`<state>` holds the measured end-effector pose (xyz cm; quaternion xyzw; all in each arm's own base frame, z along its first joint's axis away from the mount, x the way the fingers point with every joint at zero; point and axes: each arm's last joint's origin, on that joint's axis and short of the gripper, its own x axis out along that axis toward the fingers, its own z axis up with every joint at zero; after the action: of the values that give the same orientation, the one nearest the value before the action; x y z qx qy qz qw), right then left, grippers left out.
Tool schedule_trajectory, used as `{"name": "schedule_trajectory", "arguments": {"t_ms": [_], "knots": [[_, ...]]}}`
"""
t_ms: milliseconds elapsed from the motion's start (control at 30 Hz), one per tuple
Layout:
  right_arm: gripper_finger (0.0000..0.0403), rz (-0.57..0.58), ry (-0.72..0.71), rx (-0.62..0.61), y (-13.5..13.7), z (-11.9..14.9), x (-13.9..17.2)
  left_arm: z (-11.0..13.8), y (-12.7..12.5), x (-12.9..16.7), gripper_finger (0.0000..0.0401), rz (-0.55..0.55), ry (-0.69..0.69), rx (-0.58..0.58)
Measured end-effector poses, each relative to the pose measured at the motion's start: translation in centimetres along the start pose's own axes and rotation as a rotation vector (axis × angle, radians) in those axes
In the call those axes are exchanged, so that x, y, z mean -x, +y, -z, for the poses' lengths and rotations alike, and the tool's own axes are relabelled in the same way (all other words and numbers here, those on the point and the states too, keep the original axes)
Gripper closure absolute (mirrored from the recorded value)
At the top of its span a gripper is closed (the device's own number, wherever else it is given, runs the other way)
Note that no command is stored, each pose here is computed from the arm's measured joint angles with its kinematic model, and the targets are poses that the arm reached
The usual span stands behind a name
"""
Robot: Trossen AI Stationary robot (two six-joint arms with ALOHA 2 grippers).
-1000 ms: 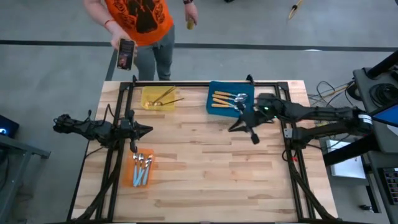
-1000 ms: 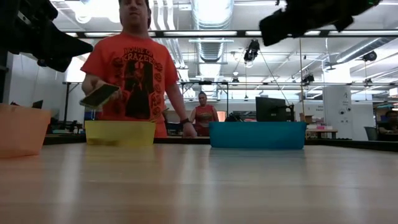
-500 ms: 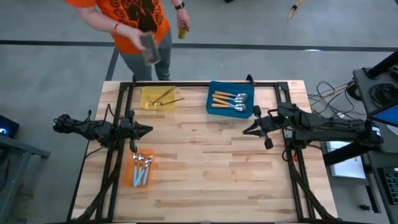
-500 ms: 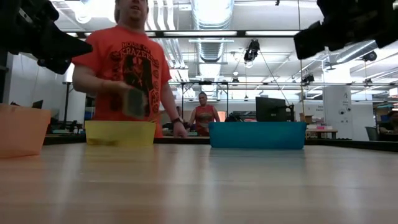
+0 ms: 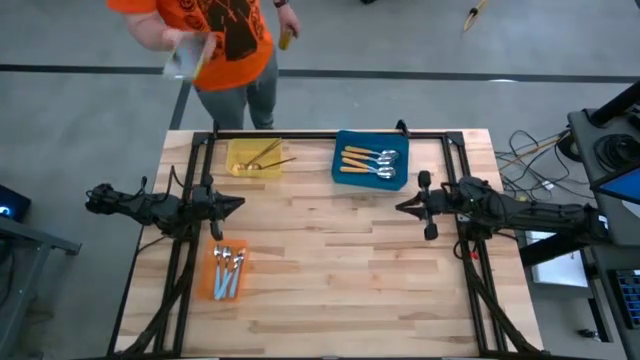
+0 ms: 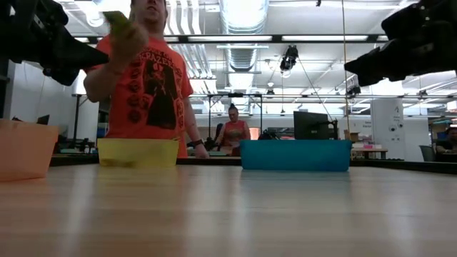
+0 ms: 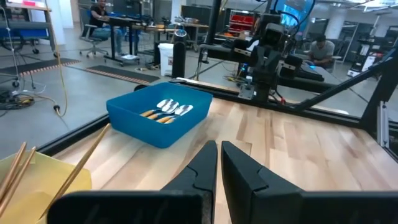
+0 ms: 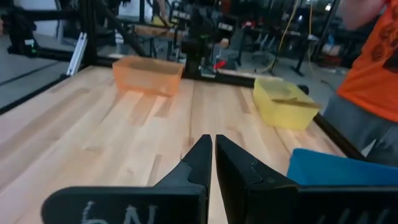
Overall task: Sort silverware by color (type)
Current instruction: Return to Home Position
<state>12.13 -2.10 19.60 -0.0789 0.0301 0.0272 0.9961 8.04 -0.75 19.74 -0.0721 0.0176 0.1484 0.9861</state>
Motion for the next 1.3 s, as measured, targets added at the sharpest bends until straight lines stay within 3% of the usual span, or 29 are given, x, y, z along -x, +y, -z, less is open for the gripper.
{"name": "schedule_trajectory", "arguments": {"t_ms": [400, 600, 1067, 1300], "knots": [[0.0390, 0.103, -0.126, 0.012, 0.7, 1.8, 2.2, 0.1, 0.0, 0.0, 0.0397, -0.002, 0.007, -0.013], [0.0390, 0.104, -0.111, -0.013, 0.9, 2.1, 2.6, 0.1, 0.1, 0.0, 0.0397, -0.011, 0.012, -0.018], [0.0390, 0.150, -0.078, 0.054, 0.8, 2.6, 2.4, 0.2, 0.0, 0.0, 0.0397, -0.009, 0.016, -0.020], [0.0390, 0.147, -0.033, -0.066, 0.7, 3.0, 2.1, 0.2, 0.0, 0.0, 0.0397, -0.009, 0.017, -0.021]]}}
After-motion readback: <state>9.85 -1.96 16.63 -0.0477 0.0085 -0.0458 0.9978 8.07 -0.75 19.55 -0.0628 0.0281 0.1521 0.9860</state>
